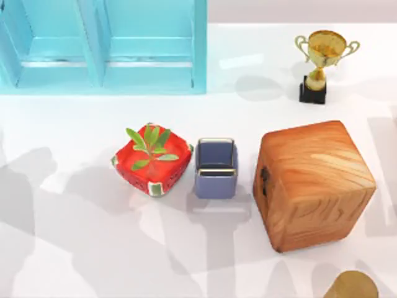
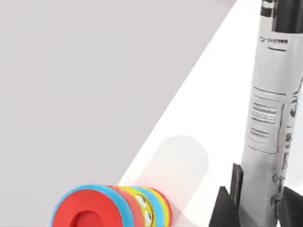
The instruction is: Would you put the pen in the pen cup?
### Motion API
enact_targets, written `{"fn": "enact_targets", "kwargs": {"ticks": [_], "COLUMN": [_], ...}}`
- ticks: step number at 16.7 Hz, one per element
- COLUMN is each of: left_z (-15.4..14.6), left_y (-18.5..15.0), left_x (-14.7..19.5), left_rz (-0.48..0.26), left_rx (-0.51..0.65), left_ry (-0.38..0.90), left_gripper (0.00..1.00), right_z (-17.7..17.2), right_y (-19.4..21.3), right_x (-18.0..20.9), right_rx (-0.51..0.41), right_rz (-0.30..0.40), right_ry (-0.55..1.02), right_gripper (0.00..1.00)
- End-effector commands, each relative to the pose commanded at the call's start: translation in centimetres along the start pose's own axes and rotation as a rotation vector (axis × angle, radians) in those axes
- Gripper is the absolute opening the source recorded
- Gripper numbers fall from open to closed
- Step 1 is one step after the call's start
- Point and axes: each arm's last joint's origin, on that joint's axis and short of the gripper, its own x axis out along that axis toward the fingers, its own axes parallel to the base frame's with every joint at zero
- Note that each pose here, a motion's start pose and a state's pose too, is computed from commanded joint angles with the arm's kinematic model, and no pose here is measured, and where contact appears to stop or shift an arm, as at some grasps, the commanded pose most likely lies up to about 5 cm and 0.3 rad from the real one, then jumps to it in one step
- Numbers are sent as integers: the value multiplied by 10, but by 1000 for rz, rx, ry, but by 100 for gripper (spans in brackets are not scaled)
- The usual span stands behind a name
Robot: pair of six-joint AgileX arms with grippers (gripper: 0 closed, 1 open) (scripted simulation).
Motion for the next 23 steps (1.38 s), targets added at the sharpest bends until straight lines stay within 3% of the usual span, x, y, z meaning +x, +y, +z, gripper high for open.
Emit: {"fn": "enact_targets", "kwargs": {"ticks": [3, 5, 8, 10, 13, 16, 18, 22, 23], "left_z": [11, -10, -76, -129, -203, -253, -268, -269, -268], "left_y": [-112, -192, -287, -327, -355, -362, -362, -362, -371], "left_x": [-25, -61, -129, -174, -226, -256, -264, -265, -265], "left_rz": [180, 227, 183, 107, -25, -140, -184, -190, -225], "left_rx": [110, 113, 36, -47, -160, -220, -231, -232, -190], "left_ry": [-319, -524, -761, -857, -920, -932, -933, -933, -941], "left_gripper": [0, 0, 0, 0, 0, 0, 0, 0, 0], "right_z": [0, 0, 0, 0, 0, 0, 0, 0, 0], "right_y": [0, 0, 0, 0, 0, 0, 0, 0, 0], "right_x": [0, 0, 0, 0, 0, 0, 0, 0, 0], "right_rx": [0, 0, 0, 0, 0, 0, 0, 0, 0], "right_rz": [0, 0, 0, 0, 0, 0, 0, 0, 0], "right_ry": [0, 0, 0, 0, 0, 0, 0, 0, 0], "right_gripper": [100, 100, 100, 100, 100, 100, 100, 100, 100]}}
